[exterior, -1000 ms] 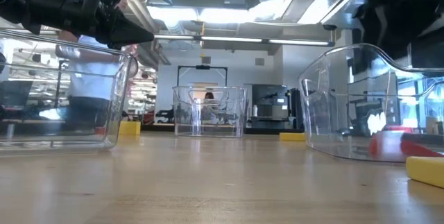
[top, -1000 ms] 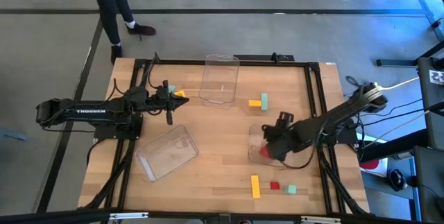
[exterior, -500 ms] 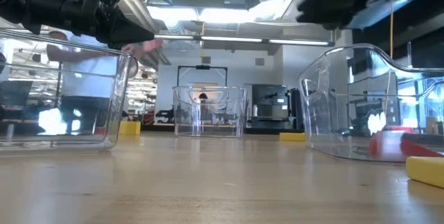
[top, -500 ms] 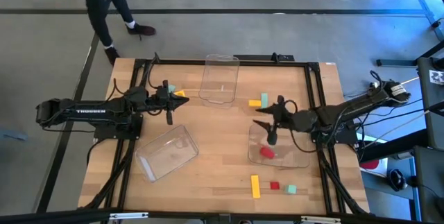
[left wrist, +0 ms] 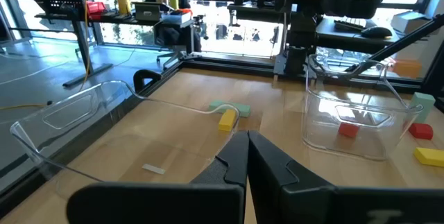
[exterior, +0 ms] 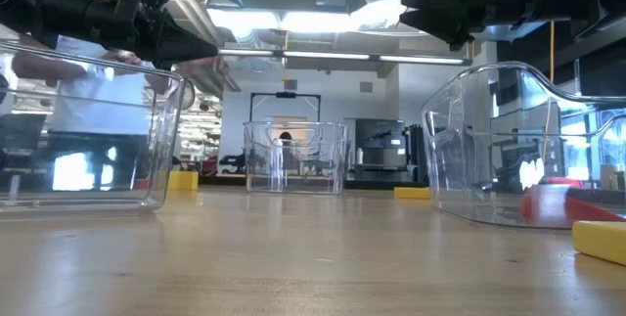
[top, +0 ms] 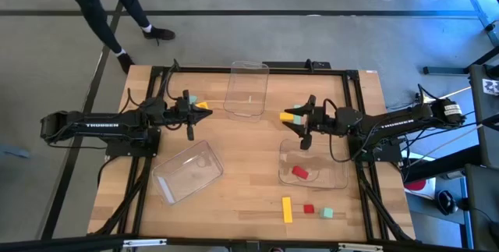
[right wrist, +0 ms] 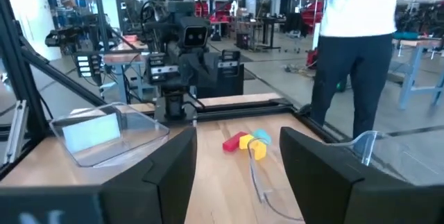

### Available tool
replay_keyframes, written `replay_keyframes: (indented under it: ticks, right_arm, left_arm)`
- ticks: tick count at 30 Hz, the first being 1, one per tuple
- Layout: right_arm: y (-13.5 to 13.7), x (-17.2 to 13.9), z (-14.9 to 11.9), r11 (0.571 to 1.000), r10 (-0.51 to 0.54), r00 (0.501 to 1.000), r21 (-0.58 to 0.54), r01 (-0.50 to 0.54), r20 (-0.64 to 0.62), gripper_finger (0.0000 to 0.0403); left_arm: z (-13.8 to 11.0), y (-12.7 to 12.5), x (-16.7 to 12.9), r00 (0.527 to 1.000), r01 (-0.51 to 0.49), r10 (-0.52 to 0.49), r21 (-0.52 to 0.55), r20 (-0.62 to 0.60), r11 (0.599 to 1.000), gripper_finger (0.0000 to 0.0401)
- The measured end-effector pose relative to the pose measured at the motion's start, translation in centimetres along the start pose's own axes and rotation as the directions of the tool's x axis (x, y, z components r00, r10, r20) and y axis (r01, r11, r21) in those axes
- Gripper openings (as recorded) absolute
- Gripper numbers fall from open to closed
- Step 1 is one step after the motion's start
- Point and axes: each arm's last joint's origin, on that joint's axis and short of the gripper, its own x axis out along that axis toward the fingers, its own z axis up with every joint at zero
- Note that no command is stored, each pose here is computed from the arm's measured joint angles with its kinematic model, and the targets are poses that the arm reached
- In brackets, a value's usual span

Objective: Sort & place blocks by color
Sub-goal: Put the top red block into the bottom right transparent bin

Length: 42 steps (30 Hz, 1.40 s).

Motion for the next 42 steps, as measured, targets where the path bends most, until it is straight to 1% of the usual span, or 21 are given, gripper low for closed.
replay_keyframes:
  ticks: [3,18,21,23,25,27,30,31,32,34,37,42]
  right_arm:
    - [0.0,0.0,0.1,1.0,0.0,1.0,-0.022,0.0,0.004,0.021]
    - [0.0,0.0,0.0,1.0,0.0,1.0,-0.017,0.0,-0.002,0.0209]
    - [0.0,0.0,-0.1,1.0,-0.002,1.0,-0.015,0.002,-0.005,0.0201]
    - [-0.1,0.0,-0.1,1.0,-0.024,1.0,-0.016,0.024,-0.01,0.0184]
    - [-0.1,0.0,-0.2,0.999,-0.034,0.999,-0.018,0.033,-0.018,0.0155]
    - [-0.1,0.0,-0.4,0.999,-0.036,0.999,-0.01,0.036,-0.036,0.0115]
    - [-0.3,0.1,-0.7,0.999,-0.046,0.996,-0.008,0.045,-0.071,0.0041]
    - [-0.4,0.1,-0.8,0.999,-0.051,0.996,-0.01,0.05,-0.077,0.0021]
    - [-0.5,0.1,-0.8,0.999,-0.054,0.995,-0.009,0.054,-0.078,0.0012]
    - [-0.6,0.1,-0.8,0.998,-0.058,0.995,0.012,0.059,-0.079,0.001]
    - [-0.6,0.1,-0.9,0.998,-0.059,0.994,0.01,0.06,-0.089,0.0003]
    - [-0.6,0.1,-1.0,0.998,-0.06,0.993,0.006,0.061,-0.104,0.0005]
  left_arm:
    - [0.0,0.0,0.0,1.0,0.0,0.0,0.0,-0.001,1.0,0.0]
    - [0.0,0.0,0.0,1.0,-0.001,0.001,0.001,-0.003,1.0,0.0]
    - [0.0,0.0,0.0,1.0,-0.01,0.011,0.005,-0.003,1.0,0.0]
    - [0.0,0.0,0.0,1.0,-0.015,0.015,0.005,-0.002,1.0,0.0]
    - [0.0,0.0,0.0,1.0,-0.015,0.015,0.005,-0.002,1.0,0.0]
    - [0.0,0.0,0.0,1.0,-0.015,0.015,0.005,-0.002,1.0,0.0]
    - [0.0,0.0,0.0,1.0,-0.015,0.015,0.005,-0.002,1.0,0.0]
    - [0.0,0.0,0.0,1.0,-0.015,0.015,0.005,-0.003,1.0,0.0]
    - [0.0,0.0,0.0,1.0,-0.016,0.016,0.005,-0.003,1.0,0.0]
    - [-0.1,0.0,0.0,1.0,-0.016,0.016,0.005,-0.006,1.0,0.0]
    - [-0.1,0.0,0.0,1.0,-0.016,0.016,0.005,-0.006,1.0,0.0]
    - [-0.1,0.1,0.0,0.999,-0.032,0.032,0.005,-0.005,0.999,0.0005]
